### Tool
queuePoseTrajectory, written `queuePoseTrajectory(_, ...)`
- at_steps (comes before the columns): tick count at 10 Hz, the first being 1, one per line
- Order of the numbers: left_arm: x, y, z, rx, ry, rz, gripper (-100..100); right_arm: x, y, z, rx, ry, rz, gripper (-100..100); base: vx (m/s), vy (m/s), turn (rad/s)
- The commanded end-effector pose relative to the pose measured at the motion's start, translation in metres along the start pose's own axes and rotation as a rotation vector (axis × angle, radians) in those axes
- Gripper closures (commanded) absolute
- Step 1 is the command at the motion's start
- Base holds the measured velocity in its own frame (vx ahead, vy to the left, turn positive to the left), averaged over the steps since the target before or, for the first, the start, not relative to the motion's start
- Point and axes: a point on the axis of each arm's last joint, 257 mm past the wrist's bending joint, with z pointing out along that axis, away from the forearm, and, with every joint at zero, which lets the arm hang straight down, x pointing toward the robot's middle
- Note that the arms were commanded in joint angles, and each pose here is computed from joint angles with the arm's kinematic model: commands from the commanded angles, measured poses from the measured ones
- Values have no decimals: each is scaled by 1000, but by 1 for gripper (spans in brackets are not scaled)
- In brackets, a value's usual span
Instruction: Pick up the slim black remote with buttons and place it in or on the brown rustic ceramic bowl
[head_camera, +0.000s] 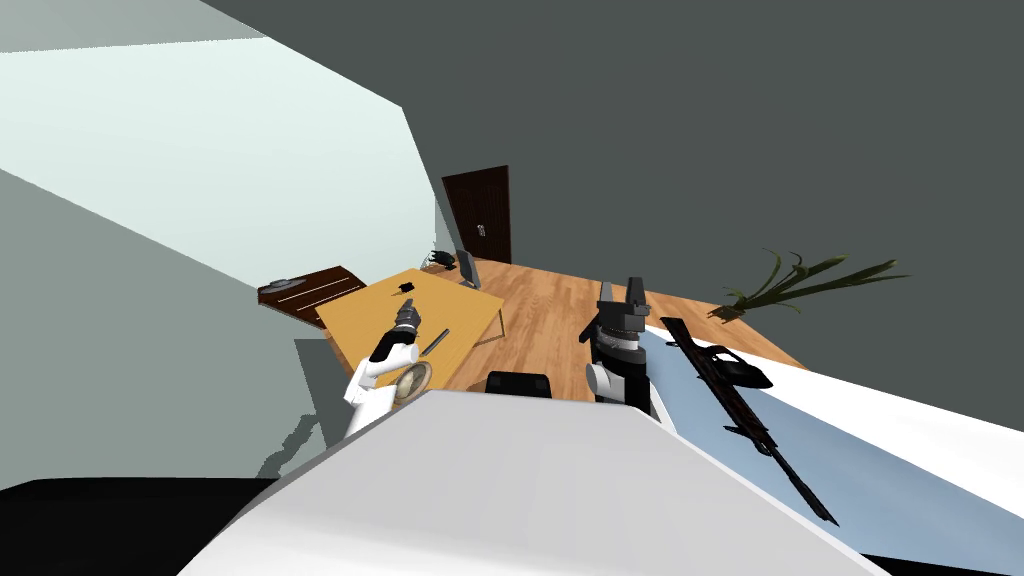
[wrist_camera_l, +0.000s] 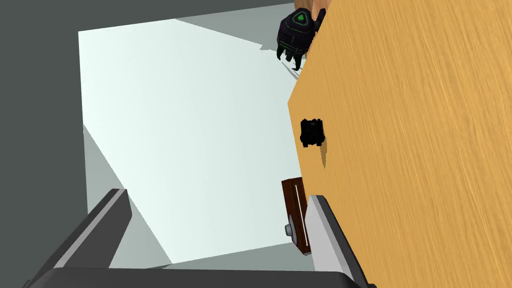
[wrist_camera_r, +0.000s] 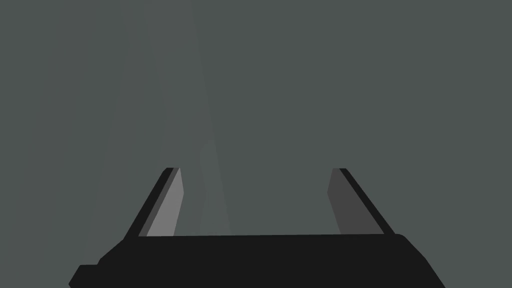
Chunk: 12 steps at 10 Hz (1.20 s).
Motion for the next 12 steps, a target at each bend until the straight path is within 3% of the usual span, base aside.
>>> queuePoseTrajectory(1, -21, 25, 4, -76, -37, -17, -100, 0, 0, 0, 0, 0, 0, 0, 38, -15, -67)
queuePoseTrajectory(2, -21, 31, 4, -96, -37, -17, -100, 0, 0, 0, 0, 0, 0, 0, 29, -9, -36)
queuePoseTrajectory(3, -40, 50, 6, -151, -70, -35, -100, 0, 0, 0, 0, 0, 0, 0, 32, -9, -73)
queuePoseTrajectory(4, -40, 56, 5, -173, -70, -36, -100, 0, 0, 0, 0, 0, 0, 0, 28, -6, -32)
queuePoseTrajectory(5, -57, 73, 5, -226, -101, -57, -100, 0, 0, 0, 0, 0, 0, 0, 35, -6, -65)
queuePoseTrajectory(6, -58, 81, 4, -250, -103, -59, -100, 0, 0, 0, 0, 0, 0, 0, 31, -4, -36)
queuePoseTrajectory(7, -74, 98, 2, -302, -133, -83, -100, 0, 0, 0, 0, 0, 0, 0, 42, -8, -78)
queuePoseTrajectory(8, -74, 106, 0, -326, -135, -85, -100, 0, 0, 0, 0, 0, 0, 0, 35, -4, -35)
queuePoseTrajectory(11, -104, 146, -11, -449, -197, -145, -100, 0, 0, 0, 0, 0, 0, 0, 38, 2, -59)
queuePoseTrajectory(12, -104, 155, -14, -477, -198, -148, -100, 0, 0, 0, 0, 0, 0, 0, 35, 0, -40)
